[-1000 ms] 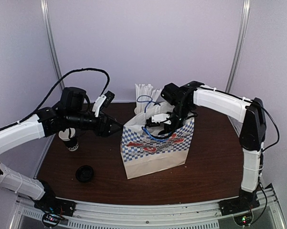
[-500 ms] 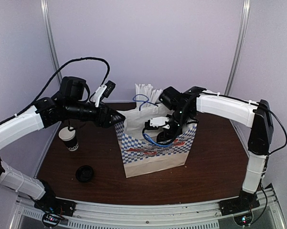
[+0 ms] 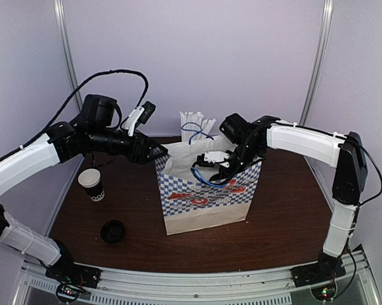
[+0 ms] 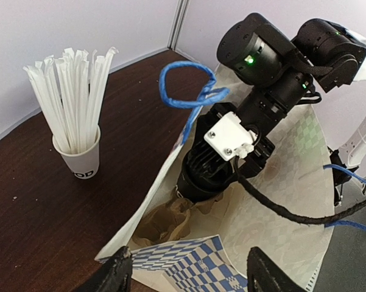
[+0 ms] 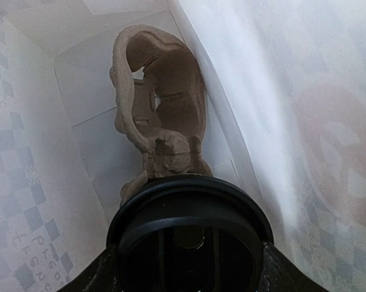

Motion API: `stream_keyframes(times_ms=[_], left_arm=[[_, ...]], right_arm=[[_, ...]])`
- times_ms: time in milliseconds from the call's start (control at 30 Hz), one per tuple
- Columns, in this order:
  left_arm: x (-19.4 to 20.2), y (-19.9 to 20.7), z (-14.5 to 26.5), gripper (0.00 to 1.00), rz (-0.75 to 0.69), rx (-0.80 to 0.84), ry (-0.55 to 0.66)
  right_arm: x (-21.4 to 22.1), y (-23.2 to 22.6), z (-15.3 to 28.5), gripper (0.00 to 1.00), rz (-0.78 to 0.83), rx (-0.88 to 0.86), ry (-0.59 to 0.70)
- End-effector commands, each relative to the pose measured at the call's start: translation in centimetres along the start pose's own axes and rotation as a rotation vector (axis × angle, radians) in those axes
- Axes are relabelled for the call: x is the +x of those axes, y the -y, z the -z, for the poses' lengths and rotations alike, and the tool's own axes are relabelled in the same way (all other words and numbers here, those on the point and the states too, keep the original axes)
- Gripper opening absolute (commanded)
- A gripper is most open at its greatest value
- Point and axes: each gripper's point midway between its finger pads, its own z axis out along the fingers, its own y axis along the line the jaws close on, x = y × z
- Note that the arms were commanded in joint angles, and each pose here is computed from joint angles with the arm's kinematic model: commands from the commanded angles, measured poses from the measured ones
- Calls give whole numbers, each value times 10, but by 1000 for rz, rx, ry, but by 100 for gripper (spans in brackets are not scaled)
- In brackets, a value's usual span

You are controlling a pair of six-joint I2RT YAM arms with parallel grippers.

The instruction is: Pack the takeout coffee

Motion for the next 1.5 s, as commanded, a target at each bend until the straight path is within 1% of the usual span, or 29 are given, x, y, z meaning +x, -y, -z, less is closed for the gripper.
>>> stream_keyframes(times_ms=[0, 133, 267, 433, 600, 767, 800, 833, 867, 1067, 1133, 1267, 1467], left_arm=[[-16, 2, 6, 65, -17, -7, 41], [-15, 2, 11, 65, -12, -12, 42], [-15, 3, 14, 65, -14, -19, 44], [-14, 4, 16, 65, -12, -14, 46], [-14, 5, 21, 65, -13, -17, 52], [-10, 5, 22, 65, -8, -18, 45], [-9, 5, 22, 65, -5, -18, 44], [-7, 5, 22, 65, -3, -16, 42], [-7, 5, 21, 65, -1, -16, 44], [-6, 5, 21, 65, -1, -12, 40], [-6, 5, 20, 65, -4, -12, 39], [-4, 4, 18, 65, -2, -10, 32], [-2, 4, 17, 66, -2, -8, 30]], right_arm=[[51, -29, -79, 38, -73, -163, -195], [45, -25, -69, 43, -59, -113, -182], [39, -17, -55, 45, -51, -71, -179], [38, -17, -47, 50, -29, -63, -203], [26, -17, -27, 57, -31, -49, -169], [14, -17, -7, 66, -46, -53, -153], [13, -18, -3, 74, -47, -55, -151], [10, -18, 1, 80, -46, -52, -146], [8, -18, 4, 82, -44, -51, -143], [-4, -22, 26, 85, -25, -35, -122], [-9, -24, 35, 88, -17, -25, -117], [-16, -28, 50, 89, 7, 3, -109], [-26, -30, 69, 93, 17, 28, -80]])
